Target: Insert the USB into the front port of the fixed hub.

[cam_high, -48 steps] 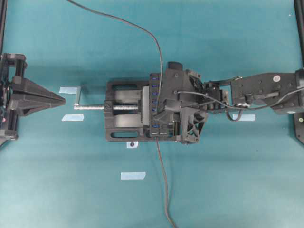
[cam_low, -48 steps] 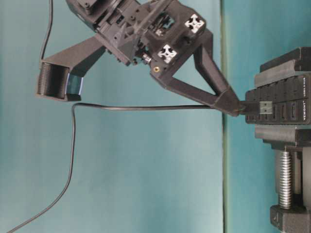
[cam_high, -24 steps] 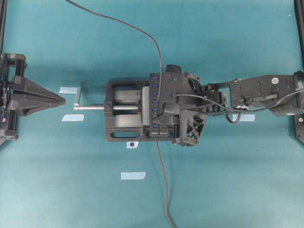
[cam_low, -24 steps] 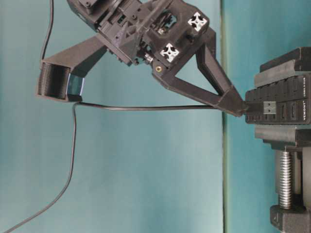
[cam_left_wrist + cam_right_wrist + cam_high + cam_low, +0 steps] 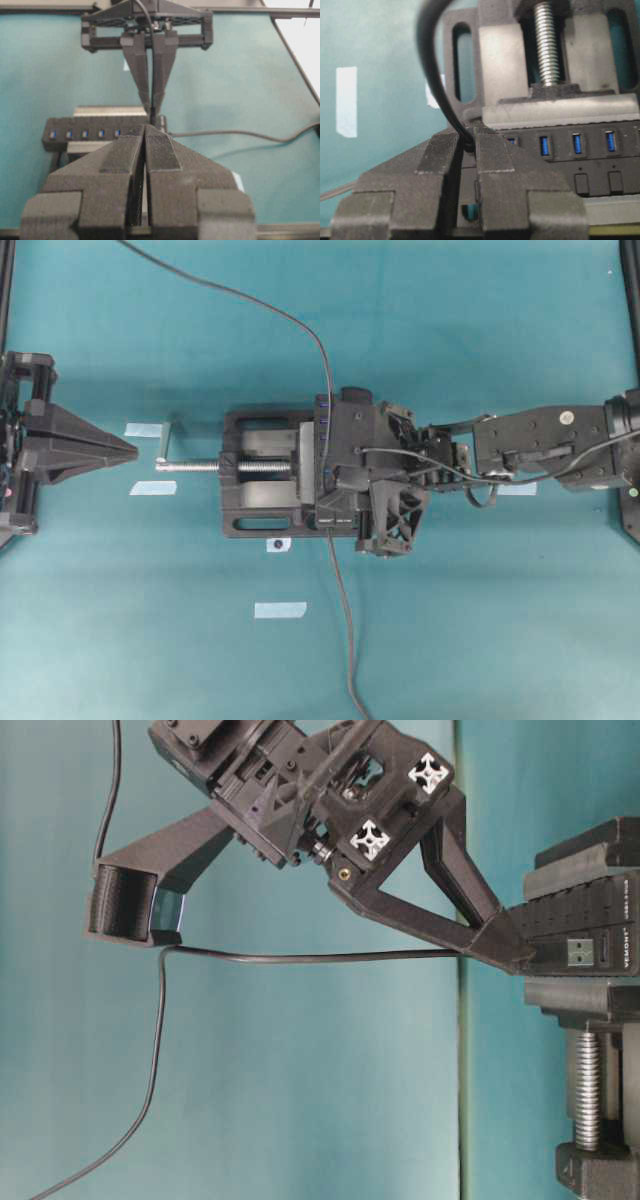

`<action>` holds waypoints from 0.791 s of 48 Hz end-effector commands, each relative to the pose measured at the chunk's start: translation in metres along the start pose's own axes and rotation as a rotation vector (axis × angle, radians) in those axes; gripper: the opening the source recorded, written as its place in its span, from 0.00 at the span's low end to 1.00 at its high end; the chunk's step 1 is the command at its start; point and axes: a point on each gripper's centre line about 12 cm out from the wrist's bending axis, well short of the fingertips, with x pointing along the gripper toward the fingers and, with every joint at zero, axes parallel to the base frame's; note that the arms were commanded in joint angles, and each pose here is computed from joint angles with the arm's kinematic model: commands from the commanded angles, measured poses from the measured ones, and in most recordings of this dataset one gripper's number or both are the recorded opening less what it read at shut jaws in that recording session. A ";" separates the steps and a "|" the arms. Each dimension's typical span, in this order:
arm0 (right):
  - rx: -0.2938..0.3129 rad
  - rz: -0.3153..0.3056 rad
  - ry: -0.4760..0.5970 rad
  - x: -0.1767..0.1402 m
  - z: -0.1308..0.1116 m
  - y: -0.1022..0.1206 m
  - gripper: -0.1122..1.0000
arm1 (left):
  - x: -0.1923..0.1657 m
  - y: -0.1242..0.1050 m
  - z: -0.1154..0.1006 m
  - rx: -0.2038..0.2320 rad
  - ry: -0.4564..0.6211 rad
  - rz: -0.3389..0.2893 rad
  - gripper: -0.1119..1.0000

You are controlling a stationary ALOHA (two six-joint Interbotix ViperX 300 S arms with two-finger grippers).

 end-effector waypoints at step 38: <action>0.020 -0.003 -0.031 -0.005 0.009 -0.002 0.14 | 0.002 0.000 0.005 -0.012 -0.015 -0.002 0.10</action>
